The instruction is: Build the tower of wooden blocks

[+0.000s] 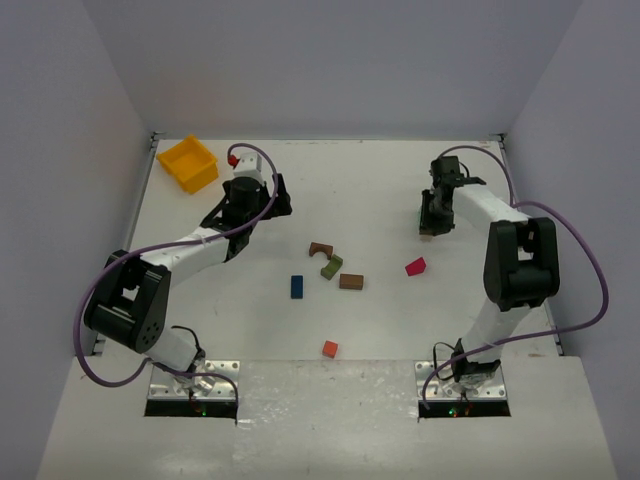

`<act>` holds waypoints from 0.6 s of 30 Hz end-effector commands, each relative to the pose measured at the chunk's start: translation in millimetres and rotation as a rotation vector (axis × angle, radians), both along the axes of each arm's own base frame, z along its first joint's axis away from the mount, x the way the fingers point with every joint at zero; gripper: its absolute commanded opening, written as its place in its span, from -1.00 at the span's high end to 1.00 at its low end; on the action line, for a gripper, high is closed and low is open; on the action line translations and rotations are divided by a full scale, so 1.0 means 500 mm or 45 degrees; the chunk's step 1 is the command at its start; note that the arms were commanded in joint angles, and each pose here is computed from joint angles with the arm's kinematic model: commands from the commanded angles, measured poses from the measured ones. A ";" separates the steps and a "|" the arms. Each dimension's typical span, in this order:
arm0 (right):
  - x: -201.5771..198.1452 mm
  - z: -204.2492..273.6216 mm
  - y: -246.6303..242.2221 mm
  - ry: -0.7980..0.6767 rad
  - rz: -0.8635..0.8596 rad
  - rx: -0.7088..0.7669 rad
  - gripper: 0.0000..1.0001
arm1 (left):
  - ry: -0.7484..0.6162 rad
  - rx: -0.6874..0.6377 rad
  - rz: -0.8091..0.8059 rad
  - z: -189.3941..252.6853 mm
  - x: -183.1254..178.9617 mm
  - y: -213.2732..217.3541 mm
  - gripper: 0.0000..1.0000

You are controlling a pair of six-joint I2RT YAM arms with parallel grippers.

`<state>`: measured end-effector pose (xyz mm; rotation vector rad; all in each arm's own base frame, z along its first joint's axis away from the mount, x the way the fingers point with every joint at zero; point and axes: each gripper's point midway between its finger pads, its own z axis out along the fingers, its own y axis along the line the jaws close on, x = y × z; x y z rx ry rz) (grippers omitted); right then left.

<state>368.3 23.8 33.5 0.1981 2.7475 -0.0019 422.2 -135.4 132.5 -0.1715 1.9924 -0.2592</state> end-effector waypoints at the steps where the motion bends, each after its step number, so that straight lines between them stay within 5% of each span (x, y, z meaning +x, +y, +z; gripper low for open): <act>1: 0.032 0.003 0.002 -0.068 -0.006 0.013 0.62 | -0.078 -0.023 0.021 0.043 0.030 0.007 -1.00; 18: 0.049 -0.045 -0.009 -0.020 -0.013 -0.033 0.56 | -0.066 -0.018 0.034 0.037 0.033 0.013 -1.00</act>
